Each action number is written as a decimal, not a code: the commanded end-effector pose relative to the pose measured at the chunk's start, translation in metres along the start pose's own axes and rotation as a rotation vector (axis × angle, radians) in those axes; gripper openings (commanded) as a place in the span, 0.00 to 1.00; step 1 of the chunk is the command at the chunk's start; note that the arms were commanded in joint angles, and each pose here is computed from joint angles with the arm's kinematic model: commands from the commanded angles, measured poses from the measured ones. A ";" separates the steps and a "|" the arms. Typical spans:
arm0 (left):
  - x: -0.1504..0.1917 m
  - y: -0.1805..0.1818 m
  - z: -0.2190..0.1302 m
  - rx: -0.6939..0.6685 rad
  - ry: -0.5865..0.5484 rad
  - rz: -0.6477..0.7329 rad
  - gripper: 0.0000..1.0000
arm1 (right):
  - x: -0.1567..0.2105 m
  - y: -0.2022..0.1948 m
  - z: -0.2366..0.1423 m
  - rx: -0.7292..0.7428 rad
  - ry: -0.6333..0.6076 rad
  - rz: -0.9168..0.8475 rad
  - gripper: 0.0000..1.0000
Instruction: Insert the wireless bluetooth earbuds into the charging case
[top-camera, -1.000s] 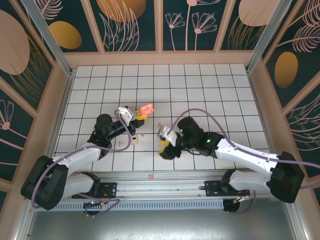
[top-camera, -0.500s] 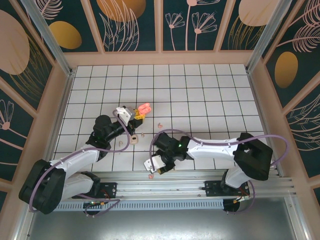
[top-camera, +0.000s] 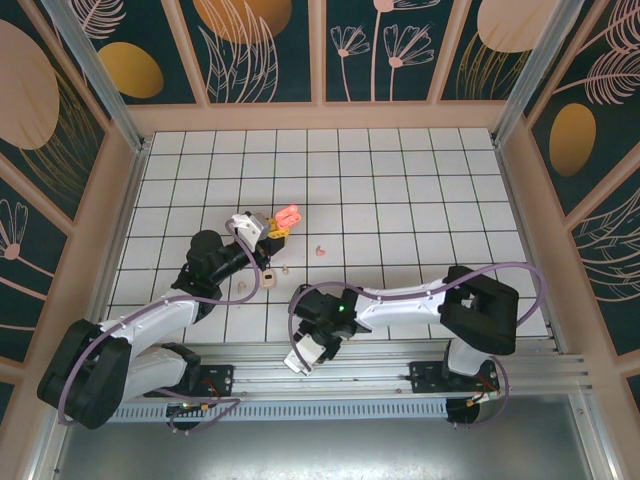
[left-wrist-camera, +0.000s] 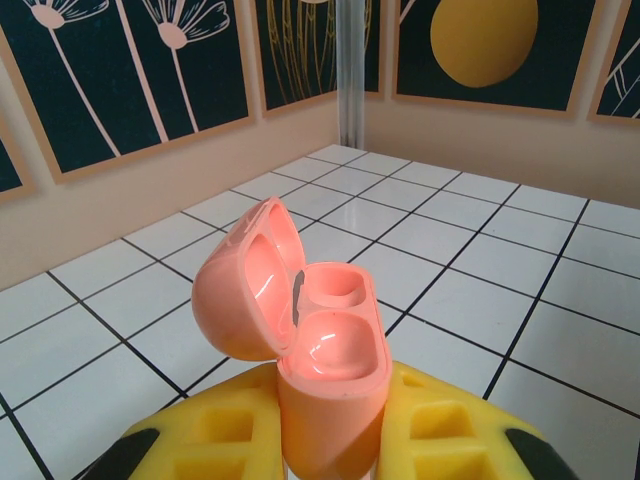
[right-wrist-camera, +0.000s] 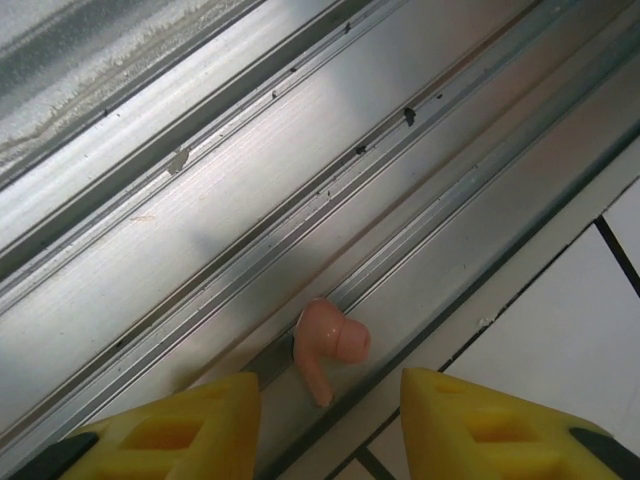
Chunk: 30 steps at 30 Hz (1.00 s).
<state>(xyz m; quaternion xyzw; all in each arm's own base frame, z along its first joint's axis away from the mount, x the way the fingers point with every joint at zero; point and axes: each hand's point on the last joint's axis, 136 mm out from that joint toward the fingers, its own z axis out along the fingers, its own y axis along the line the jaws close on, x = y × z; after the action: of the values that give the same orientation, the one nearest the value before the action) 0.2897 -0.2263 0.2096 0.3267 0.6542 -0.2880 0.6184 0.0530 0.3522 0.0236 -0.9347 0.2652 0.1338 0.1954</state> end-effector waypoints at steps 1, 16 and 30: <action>0.000 0.002 -0.001 -0.015 -0.007 0.012 0.09 | 0.000 -0.011 0.005 0.020 0.023 -0.072 0.42; -0.001 0.001 -0.001 -0.016 -0.005 0.014 0.09 | 0.000 -0.007 0.020 -0.005 0.055 -0.137 0.39; -0.002 0.002 -0.001 -0.017 -0.007 0.015 0.09 | 0.008 -0.006 0.027 -0.027 0.094 -0.116 0.26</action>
<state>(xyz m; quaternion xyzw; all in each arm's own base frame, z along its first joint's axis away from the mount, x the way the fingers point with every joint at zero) 0.2925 -0.2238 0.2091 0.3202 0.6580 -0.2805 0.6211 0.0572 0.3640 0.0033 -0.9524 0.2217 0.0934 0.1870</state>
